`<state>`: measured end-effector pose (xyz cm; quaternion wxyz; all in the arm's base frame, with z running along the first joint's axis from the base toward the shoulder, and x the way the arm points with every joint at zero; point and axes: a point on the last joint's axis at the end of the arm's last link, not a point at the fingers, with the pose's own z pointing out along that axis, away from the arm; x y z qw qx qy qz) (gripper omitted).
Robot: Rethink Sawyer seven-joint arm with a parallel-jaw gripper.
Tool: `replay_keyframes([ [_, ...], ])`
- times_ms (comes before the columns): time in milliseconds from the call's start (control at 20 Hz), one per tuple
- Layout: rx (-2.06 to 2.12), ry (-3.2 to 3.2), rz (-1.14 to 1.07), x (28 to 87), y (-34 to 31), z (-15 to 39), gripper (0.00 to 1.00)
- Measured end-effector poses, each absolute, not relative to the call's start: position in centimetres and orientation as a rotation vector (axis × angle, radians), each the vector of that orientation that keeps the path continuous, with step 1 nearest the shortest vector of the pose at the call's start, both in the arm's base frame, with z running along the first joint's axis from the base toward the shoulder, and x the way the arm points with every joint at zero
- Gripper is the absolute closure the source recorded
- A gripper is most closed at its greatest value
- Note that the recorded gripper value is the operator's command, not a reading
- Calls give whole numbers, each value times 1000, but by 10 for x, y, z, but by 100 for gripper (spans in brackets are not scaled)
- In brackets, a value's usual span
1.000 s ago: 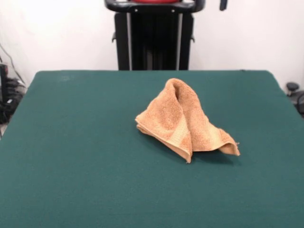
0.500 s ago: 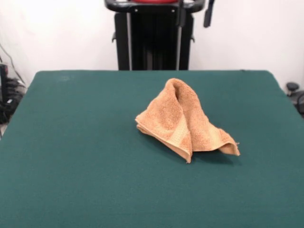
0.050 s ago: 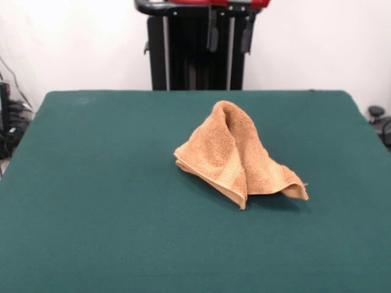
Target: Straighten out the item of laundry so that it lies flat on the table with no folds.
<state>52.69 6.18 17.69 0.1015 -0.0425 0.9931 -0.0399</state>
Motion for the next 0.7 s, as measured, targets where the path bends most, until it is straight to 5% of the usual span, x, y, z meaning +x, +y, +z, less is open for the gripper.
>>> replay_keyframes([
  [700, -280, 2895, -17, 560, 58, 137, 0],
])
